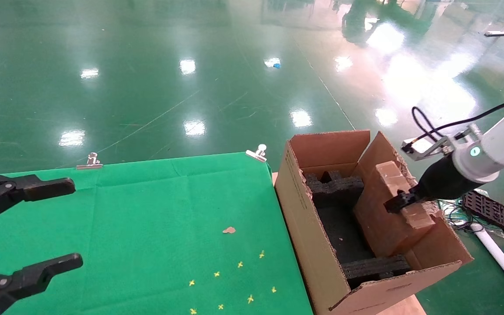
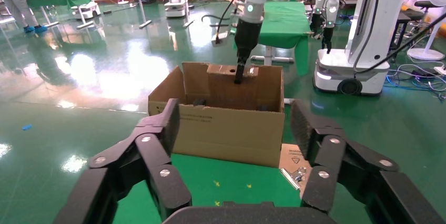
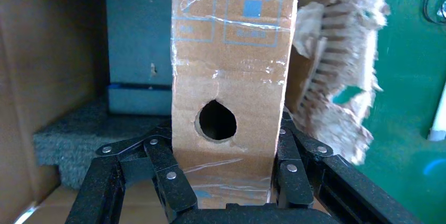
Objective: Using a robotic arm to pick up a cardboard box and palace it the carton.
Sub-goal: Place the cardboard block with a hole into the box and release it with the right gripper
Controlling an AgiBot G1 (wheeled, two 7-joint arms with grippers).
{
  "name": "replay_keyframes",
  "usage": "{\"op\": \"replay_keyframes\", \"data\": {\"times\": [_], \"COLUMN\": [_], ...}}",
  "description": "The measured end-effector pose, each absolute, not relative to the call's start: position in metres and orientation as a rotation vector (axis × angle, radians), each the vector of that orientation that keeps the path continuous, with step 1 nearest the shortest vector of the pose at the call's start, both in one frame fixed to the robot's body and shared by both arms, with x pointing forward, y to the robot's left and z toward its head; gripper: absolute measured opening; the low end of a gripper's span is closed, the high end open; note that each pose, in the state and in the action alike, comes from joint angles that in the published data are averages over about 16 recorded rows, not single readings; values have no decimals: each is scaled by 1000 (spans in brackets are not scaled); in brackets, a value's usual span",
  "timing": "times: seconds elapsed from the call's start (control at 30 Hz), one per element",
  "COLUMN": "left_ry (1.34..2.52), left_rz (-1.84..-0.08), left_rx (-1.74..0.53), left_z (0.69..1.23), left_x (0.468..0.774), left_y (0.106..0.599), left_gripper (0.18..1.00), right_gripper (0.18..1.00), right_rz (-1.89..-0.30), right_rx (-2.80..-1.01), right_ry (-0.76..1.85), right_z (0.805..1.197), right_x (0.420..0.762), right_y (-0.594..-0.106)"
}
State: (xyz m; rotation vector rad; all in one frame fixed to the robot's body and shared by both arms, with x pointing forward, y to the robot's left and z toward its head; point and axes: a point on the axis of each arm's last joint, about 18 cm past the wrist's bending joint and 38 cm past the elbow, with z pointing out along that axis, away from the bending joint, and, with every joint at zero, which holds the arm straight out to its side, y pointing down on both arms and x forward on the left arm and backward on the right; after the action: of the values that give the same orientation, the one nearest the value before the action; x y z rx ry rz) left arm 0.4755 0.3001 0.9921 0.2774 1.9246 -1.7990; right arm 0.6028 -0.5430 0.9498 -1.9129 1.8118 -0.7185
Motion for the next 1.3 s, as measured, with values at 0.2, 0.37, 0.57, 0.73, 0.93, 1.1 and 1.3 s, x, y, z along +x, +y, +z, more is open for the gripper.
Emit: {"op": "replay_keyframes", "data": {"times": [0.2,0.37,0.57,0.73,0.93,1.1,1.3], "left_ry": [1925,1925,1925,1925,1925,1925,1925], "left_rz": [-1799,-1799,-1799,-1799,-1799,-1799,-1799], "left_rx": [277,277,277,277,277,277,277], "left_z": [992,992,992,992,992,992,992], "left_x": [475,475,475,475,475,475,475], "left_y": [300,300,300,300,300,300,300], "left_gripper": [771,862,940,978,997,1001,1001], "right_gripper": [314,313,312,314,330,363,437], "right_rz": [-733,-748,-764,-768,-769,-775,-781], "right_rx": [-1918,-1914,-1901,-1895,-1894,-1897,-1902], "right_ry": [1819,1822,1818,1816,1813,1812,1808], "right_z": [925,909,898,895,898,902,905], "right_x": [617,625,631,632,632,631,631], "right_y": [-540,-539,-539,-539,-539,-540,-540]}}
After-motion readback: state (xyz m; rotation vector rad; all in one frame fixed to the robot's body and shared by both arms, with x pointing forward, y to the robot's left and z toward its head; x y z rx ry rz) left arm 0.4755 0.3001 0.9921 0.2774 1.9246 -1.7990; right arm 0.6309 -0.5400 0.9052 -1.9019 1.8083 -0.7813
